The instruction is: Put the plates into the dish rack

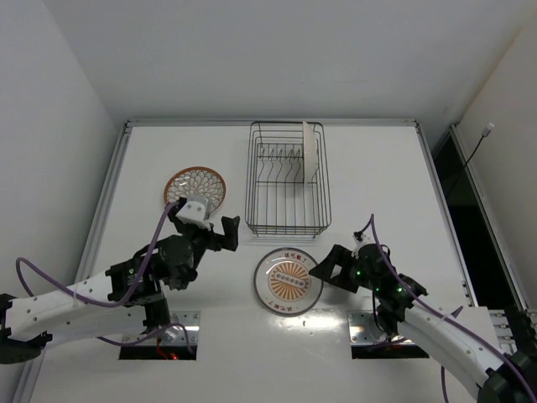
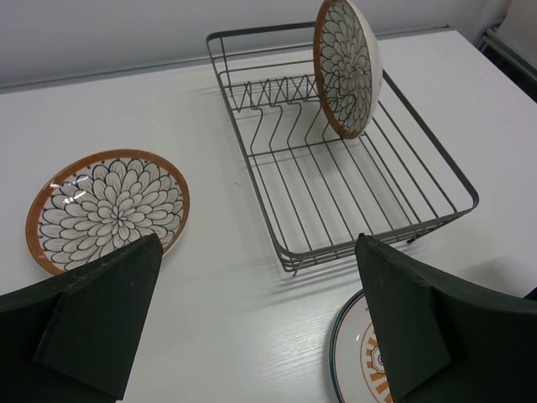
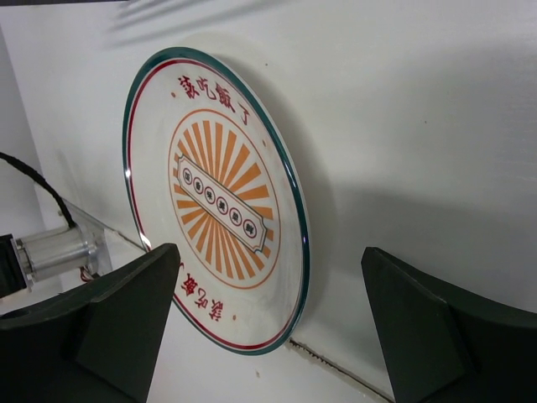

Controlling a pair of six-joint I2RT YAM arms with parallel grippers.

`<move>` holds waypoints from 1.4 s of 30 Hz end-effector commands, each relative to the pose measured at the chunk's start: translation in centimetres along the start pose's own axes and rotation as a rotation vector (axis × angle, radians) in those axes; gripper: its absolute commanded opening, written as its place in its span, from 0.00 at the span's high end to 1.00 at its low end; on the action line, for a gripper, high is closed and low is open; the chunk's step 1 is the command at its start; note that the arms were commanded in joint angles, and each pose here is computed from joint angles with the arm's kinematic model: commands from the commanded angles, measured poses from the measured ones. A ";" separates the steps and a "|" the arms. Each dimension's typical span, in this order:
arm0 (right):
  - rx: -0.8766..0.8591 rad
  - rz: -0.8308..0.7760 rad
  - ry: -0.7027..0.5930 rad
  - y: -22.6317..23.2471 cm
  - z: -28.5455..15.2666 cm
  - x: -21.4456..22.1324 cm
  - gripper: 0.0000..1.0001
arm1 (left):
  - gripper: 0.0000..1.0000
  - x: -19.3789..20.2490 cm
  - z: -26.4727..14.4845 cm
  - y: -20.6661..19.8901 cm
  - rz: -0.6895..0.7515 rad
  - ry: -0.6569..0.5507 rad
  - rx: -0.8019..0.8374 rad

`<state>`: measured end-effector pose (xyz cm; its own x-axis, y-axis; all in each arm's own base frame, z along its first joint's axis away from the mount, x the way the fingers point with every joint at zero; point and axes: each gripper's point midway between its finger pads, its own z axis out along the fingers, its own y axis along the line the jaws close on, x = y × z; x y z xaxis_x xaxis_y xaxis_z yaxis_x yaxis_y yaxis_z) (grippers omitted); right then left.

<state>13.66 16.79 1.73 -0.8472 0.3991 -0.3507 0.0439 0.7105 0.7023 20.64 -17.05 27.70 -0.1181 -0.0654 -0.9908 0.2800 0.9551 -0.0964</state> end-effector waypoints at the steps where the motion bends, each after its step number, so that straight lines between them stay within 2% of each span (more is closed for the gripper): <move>1: -0.003 0.002 -0.003 -1.1 0.7 0.7 0.14 | 0.00 -0.9 -0.1 0.2 -0.055 -0.036 -0.002; 11: 0.041 -0.010 0.011 -1.9 0.5 1.0 0.12 | 0.00 -2.5 -1.8 -2.8 -0.142 -0.088 0.242; 19: 0.033 -0.013 0.004 -1.9 0.6 0.9 0.08 | 0.00 -2.6 -2.7 -4.1 -0.149 -0.113 0.356; 24: 0.031 -0.014 -0.008 -1.9 0.6 0.7 0.06 | 0.00 -3.4 -3.6 -4.6 -0.201 -0.173 0.433; 30: 0.023 -0.017 -0.015 -1.7 0.5 0.6 0.06 | 0.00 -2.0 -2.8 -4.6 -0.126 -0.128 0.397; 42: 0.046 -0.021 -0.008 -2.3 0.5 0.8 0.06 | 0.00 -2.5 -1.7 -1.3 -0.141 -0.142 0.196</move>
<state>13.93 16.48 1.70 -0.8362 0.4046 -0.3703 0.0418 0.7202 0.6925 18.04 -19.44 28.08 -0.0770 -0.1694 -0.9825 0.5304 0.8275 -0.1842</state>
